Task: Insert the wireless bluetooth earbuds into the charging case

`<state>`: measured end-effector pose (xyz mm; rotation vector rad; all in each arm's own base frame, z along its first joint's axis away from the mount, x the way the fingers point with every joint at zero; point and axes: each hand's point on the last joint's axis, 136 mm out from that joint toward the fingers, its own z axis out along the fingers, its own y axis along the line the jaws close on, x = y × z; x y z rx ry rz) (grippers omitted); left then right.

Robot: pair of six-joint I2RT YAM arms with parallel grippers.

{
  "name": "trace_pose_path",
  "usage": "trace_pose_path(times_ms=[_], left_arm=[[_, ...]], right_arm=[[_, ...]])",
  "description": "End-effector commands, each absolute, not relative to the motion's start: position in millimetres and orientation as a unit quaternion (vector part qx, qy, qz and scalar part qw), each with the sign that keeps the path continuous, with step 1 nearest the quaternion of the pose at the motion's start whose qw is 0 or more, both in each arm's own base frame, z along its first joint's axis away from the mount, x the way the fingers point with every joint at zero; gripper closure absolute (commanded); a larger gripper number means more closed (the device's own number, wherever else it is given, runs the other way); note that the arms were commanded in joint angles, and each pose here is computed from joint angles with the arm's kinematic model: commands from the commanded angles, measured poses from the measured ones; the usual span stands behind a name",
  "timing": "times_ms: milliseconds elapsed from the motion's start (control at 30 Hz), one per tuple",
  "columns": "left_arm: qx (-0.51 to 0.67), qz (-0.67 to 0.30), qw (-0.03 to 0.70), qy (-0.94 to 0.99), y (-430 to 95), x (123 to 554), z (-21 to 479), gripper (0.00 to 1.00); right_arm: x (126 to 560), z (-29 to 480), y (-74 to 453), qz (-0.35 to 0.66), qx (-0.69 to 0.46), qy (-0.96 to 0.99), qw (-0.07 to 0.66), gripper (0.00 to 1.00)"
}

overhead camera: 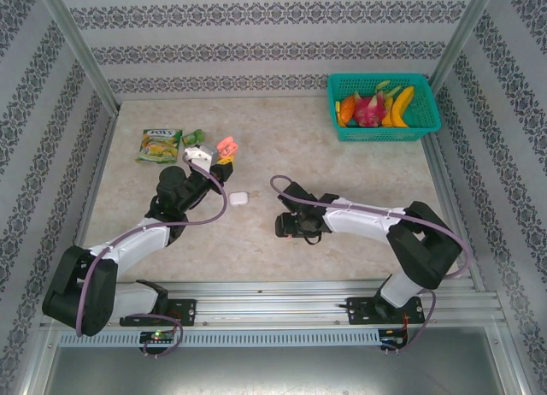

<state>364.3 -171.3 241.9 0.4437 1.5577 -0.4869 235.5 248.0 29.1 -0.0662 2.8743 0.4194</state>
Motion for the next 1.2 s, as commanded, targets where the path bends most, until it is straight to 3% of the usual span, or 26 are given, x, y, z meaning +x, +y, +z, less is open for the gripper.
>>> trace_pose_path(times_ms=[0, 667, 1167], left_arm=[[0.202, -0.208, 0.678, 0.676, -171.5, 359.6, 252.1, 1.0], [0.201, -0.203, 0.683, 0.673, -169.9, 360.0, 256.5, 1.0], [0.178, -0.176, 0.694, 0.675, -157.3, 365.4, 258.7, 1.0]], right_arm=[[248.5, 29.4, 256.4, 0.15, -0.038, 0.979, 0.131, 0.4], [188.4, 26.7, 274.9, 0.168, -0.068, 0.981, 0.066, 0.42], [208.6, 42.7, 244.0, 0.035, 0.025, 0.995, 0.091, 0.38]])
